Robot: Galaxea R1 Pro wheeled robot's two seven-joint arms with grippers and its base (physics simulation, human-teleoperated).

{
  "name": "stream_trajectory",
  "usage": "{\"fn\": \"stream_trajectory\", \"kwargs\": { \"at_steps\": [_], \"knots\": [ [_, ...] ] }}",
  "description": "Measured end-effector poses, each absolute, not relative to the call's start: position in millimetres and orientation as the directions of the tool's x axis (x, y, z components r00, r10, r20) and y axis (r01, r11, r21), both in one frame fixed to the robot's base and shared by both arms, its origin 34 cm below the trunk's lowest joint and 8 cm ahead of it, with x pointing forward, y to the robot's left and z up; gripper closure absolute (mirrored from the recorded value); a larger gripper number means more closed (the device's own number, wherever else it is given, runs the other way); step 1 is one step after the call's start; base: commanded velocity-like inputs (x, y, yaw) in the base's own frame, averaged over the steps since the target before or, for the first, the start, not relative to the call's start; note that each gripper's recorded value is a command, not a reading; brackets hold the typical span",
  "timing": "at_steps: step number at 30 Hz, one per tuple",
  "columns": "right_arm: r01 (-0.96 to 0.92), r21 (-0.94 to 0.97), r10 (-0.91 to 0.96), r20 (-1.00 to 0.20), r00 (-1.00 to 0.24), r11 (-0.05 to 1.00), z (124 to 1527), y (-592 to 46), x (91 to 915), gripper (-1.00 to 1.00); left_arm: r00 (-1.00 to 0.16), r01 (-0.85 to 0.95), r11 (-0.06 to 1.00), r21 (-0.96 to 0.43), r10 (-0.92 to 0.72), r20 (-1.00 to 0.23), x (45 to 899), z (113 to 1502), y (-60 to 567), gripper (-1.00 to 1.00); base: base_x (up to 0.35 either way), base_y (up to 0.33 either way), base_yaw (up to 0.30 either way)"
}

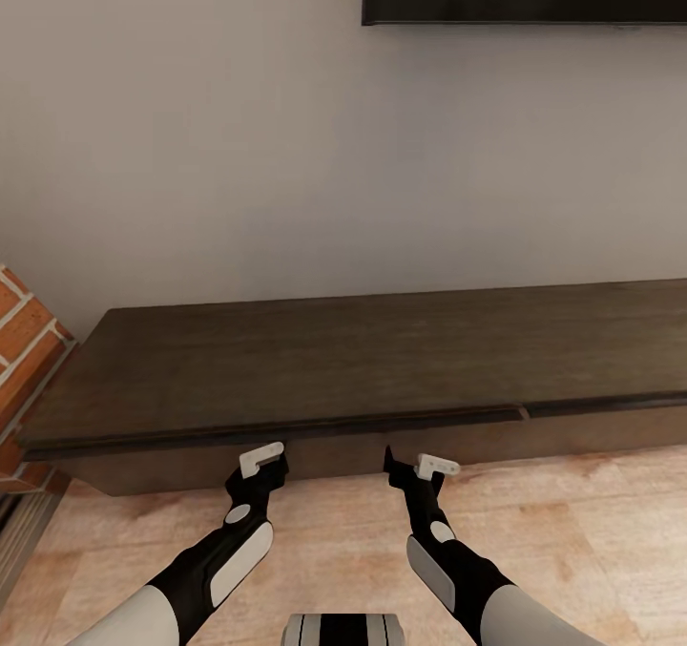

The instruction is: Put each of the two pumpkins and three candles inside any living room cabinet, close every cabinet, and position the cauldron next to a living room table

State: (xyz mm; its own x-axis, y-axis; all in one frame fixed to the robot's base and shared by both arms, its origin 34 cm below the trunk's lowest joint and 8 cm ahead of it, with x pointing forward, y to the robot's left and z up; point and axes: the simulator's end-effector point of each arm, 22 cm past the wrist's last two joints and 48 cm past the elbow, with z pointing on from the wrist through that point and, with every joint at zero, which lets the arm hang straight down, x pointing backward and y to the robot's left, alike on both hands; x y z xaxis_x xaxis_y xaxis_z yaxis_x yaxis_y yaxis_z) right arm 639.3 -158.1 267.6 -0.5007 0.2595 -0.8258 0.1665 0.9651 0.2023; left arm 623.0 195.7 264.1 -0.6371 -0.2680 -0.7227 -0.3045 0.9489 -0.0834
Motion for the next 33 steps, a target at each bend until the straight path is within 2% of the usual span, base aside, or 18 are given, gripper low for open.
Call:
{"fn": "stream_trajectory", "kwargs": {
  "at_steps": [10,20,27,33],
  "knots": [
    [0.167,0.202,0.260,-0.826,-0.501,0.965,267.6,-158.1,639.4,-1.00,-0.645,-0.305,0.949,-0.082,-0.269,-0.715,617.9,260.6,194.7,-1.00,0.023,0.000,0.000],
    [0.160,0.200,0.254,-0.820,-0.513,0.967,265.2,-156.2,638.2,-1.00,-0.636,-0.309,0.948,-0.080,-0.268,-0.724,623.9,264.5,199.6,-1.00,-0.306,0.000,0.000],
    [0.129,0.177,0.218,-0.751,-0.623,0.976,245.8,-145.9,624.9,-1.00,-0.650,-0.313,0.948,-0.060,-0.260,-0.714,621.8,261.1,211.8,-1.00,-0.337,0.000,0.000],
    [0.093,0.188,0.200,-0.706,-0.679,0.978,236.0,-136.1,616.1,-1.00,-0.745,-0.280,0.960,-0.001,-0.218,-0.630,604.7,243.7,223.6,-1.00,-0.303,0.000,0.000]
  ]
}}
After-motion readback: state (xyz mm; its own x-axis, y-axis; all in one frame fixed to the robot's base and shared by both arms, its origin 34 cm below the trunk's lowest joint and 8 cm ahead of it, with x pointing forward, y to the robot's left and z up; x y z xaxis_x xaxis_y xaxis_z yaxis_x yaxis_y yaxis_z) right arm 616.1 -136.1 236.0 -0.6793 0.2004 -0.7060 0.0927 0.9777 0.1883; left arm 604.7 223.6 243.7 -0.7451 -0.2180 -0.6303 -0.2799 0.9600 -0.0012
